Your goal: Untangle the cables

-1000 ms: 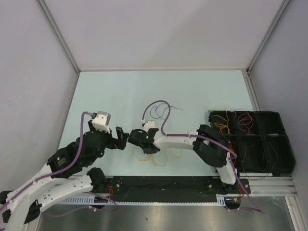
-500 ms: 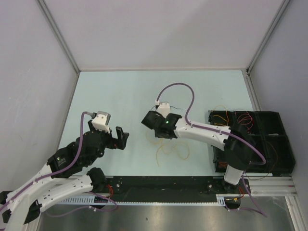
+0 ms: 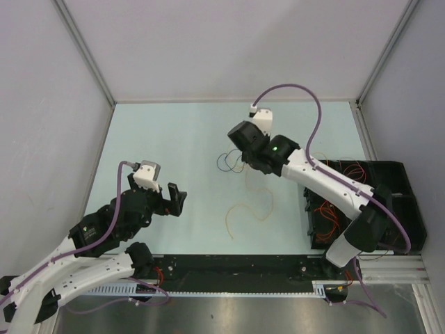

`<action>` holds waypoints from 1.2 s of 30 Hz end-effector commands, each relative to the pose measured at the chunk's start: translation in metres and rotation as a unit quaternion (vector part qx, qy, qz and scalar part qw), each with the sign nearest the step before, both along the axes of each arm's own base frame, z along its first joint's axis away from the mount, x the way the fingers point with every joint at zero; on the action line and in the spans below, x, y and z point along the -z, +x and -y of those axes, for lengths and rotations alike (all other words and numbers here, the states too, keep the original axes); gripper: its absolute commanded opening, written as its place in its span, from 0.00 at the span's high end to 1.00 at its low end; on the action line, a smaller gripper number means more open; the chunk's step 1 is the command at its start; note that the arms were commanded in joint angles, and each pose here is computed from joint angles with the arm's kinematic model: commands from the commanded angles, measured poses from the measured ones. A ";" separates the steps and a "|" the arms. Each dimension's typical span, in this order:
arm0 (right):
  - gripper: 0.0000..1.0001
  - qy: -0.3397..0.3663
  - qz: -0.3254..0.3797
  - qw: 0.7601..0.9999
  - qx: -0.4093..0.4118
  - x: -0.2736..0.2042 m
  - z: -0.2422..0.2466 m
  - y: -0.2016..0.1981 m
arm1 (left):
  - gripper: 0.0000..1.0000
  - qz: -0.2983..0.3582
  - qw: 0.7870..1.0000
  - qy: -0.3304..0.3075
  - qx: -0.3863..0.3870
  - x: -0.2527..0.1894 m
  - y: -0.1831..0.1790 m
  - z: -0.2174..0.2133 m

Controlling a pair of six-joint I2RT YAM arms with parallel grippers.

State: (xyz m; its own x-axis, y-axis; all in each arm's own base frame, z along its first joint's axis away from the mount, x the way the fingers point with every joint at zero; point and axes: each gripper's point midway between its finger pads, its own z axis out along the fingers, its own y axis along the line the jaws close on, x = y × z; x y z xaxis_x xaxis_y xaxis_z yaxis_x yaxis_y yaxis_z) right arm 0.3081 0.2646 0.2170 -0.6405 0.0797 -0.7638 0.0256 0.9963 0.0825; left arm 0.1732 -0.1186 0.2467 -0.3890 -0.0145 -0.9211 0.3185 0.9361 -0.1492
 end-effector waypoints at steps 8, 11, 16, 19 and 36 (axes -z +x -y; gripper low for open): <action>1.00 0.020 0.192 0.978 0.086 -0.176 0.075 0.046 | 0.00 0.007 1.000 0.004 -0.002 -0.001 0.004 0.001; 1.00 0.035 0.243 0.963 0.112 -0.214 0.098 0.057 | 0.00 0.004 1.000 0.009 -0.005 0.000 0.005 0.001; 1.00 0.035 0.327 0.930 0.166 -0.280 0.143 0.063 | 0.00 0.005 1.000 0.007 -0.006 0.000 0.005 0.001; 1.00 0.022 0.372 0.907 0.196 -0.312 0.166 0.059 | 0.00 0.005 1.000 0.007 -0.007 0.001 0.005 0.000; 1.00 -0.123 0.475 0.775 0.399 -0.420 0.312 0.036 | 0.00 0.002 1.000 0.009 -0.002 0.002 0.006 0.003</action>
State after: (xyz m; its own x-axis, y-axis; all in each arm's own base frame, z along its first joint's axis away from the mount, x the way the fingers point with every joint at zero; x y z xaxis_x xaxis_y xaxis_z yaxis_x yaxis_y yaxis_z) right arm 0.3599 -0.0156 0.6168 0.3696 0.0057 -0.9292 0.5976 0.7643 0.2424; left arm 0.1751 -0.1191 0.2437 -0.3974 -0.0055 -0.9176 0.3113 0.9399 -0.1404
